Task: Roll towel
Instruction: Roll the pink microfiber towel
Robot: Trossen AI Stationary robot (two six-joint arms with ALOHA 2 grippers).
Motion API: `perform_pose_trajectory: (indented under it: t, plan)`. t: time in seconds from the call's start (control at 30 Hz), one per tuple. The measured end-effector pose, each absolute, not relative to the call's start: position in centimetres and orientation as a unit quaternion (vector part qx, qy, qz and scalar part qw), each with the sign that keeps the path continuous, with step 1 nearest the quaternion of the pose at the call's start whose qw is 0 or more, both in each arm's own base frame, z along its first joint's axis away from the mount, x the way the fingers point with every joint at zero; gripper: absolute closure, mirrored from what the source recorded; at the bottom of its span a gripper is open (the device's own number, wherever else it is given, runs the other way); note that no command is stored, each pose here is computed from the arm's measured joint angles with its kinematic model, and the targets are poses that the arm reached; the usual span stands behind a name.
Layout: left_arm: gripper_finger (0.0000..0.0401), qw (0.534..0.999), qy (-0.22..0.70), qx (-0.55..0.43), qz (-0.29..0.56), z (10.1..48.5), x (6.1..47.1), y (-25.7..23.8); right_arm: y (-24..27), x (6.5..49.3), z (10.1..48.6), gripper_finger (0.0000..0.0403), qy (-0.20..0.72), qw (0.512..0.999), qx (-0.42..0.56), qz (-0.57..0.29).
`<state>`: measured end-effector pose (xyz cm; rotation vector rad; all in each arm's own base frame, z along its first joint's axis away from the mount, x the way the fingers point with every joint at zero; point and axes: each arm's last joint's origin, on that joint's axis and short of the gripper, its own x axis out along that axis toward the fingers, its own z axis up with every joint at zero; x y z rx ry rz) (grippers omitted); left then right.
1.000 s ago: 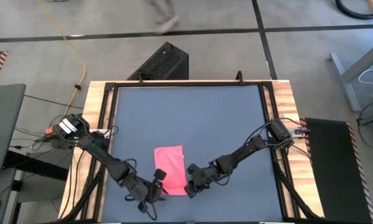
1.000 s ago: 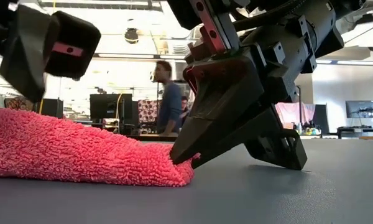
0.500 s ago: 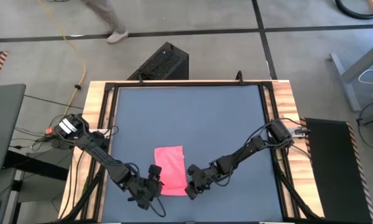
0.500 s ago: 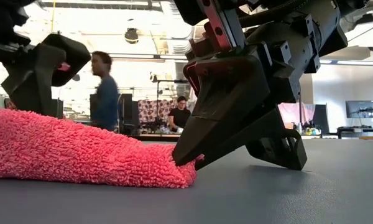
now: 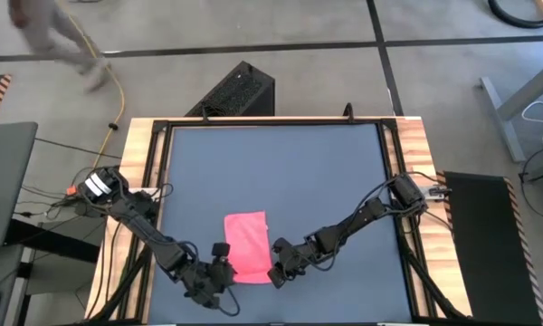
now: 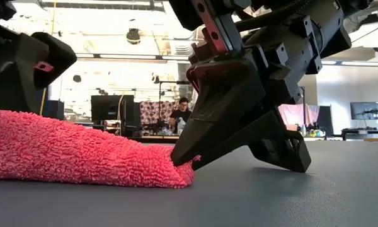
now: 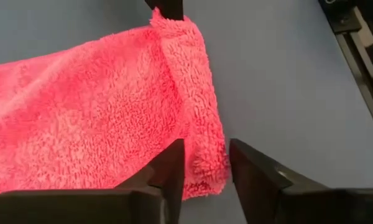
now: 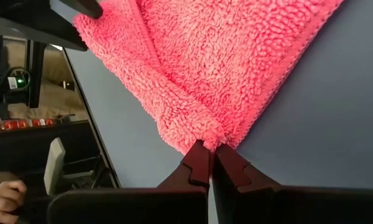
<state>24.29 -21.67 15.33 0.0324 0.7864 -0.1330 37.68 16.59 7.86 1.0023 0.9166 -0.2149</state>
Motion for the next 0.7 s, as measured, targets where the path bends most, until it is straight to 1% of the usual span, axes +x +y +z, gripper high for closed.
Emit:
perform_pose_trajectory:
  t: [0.1,0.23,0.43,0.57,0.7]
  plan:
    - [0.0318,0.924,0.377,0.016,-0.056,15.2,24.0,-22.0,16.6,37.7,7.9,0.0382,0.423,0.772,0.464,-0.1]
    - [0.0352,0.922,0.383,0.021,-0.054,13.9,24.0,-22.5,16.6,37.7,7.9,0.0379,0.422,0.771,0.466,-0.1]
    - [0.0393,0.922,0.381,0.015,-0.059,13.5,24.2,-22.8,16.6,37.7,7.9,0.0358,0.419,0.772,0.468,-0.098]
    - [0.0399,0.914,0.4,-0.014,-0.07,13.4,24.3,-22.7,16.6,37.7,7.9,0.034,0.422,0.773,0.464,-0.093]
    - [0.04,0.904,0.42,-0.043,-0.074,13.3,24.5,-22.4,17.0,37.7,8.4,0.0324,0.439,0.788,0.429,-0.054]
